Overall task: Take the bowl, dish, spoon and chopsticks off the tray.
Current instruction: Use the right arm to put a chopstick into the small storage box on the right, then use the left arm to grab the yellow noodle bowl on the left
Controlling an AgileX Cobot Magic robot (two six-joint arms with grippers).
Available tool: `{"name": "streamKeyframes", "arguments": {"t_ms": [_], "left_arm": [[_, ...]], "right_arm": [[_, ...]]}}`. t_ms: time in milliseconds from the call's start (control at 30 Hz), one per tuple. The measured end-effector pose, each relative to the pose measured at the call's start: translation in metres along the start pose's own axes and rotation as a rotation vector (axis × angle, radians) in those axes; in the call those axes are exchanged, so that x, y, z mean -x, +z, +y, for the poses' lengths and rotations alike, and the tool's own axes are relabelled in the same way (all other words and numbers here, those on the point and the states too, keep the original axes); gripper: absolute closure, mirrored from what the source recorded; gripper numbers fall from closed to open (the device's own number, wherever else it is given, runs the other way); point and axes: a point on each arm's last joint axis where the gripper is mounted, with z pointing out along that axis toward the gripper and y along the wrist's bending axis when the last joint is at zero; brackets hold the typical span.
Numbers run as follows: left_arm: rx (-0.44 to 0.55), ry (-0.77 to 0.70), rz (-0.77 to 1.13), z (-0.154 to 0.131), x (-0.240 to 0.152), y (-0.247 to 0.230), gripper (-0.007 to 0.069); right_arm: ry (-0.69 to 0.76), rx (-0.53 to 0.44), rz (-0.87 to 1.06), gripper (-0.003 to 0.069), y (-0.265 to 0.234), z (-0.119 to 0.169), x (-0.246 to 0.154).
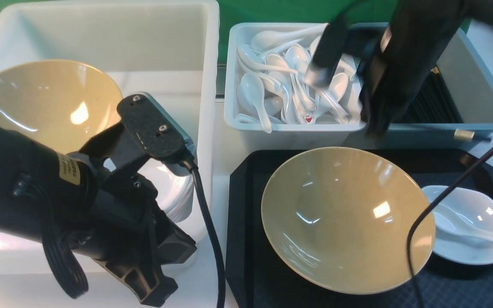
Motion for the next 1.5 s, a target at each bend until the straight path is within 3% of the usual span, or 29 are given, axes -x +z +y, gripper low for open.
{"name": "streamKeyframes", "arguments": {"t_ms": [33,200,333,500,567,600,733,800,900,1000,1133,1333,1500], "left_arm": [[0.000,-0.001,0.000,0.000,0.000,0.000,0.0634],[-0.006,-0.027,-0.015,-0.001,0.001,0.000,0.0634],[-0.036,-0.086,-0.037,-0.003,0.003,0.000,0.0634],[-0.068,-0.126,-0.051,-0.006,0.005,0.000,0.0634],[-0.076,-0.138,-0.053,-0.007,0.005,0.000,0.0634],[-0.080,-0.148,-0.054,-0.007,0.005,0.000,0.0634],[-0.091,-0.173,-0.041,-0.008,0.005,-0.002,0.0634],[-0.089,-0.162,-0.031,-0.008,0.011,-0.007,0.0634],[-0.067,-0.144,-0.036,-0.003,0.028,-0.015,0.0634],[-0.029,-0.113,-0.071,0.004,0.055,-0.024,0.0634],[0.019,-0.073,-0.072,0.024,0.102,-0.018,0.0620],[-0.018,-0.059,0.041,0.042,0.127,0.022,0.0554],[-0.025,-0.049,0.092,0.051,0.129,0.047,0.0484]], "right_arm": [[0.016,-0.007,-0.008,0.0584,-0.001,-0.003,0.000],[0.466,-0.188,-0.273,0.0584,-0.006,-0.071,-0.003],[0.792,-0.253,-0.500,0.0583,0.038,-0.116,-0.004],[0.974,-0.237,-0.523,0.0546,0.101,-0.136,-0.016],[1.000,-0.228,-0.485,0.0498,0.116,-0.138,-0.022],[1.018,-0.216,-0.433,0.0438,0.126,-0.137,-0.028],[1.040,-0.196,-0.331,0.0261,0.122,-0.135,-0.036],[0.985,-0.192,-0.257,0.0181,0.098,-0.133,-0.038],[0.866,-0.194,-0.196,0.0137,0.060,-0.129,-0.041],[0.752,-0.183,-0.138,0.0127,0.017,-0.118,-0.044],[0.627,-0.138,-0.095,0.0135,-0.051,-0.081,-0.053],[0.573,-0.093,-0.097,0.0166,-0.089,-0.031,-0.080],[0.563,-0.050,-0.005,0.0179,-0.084,0.005,-0.118]]}}
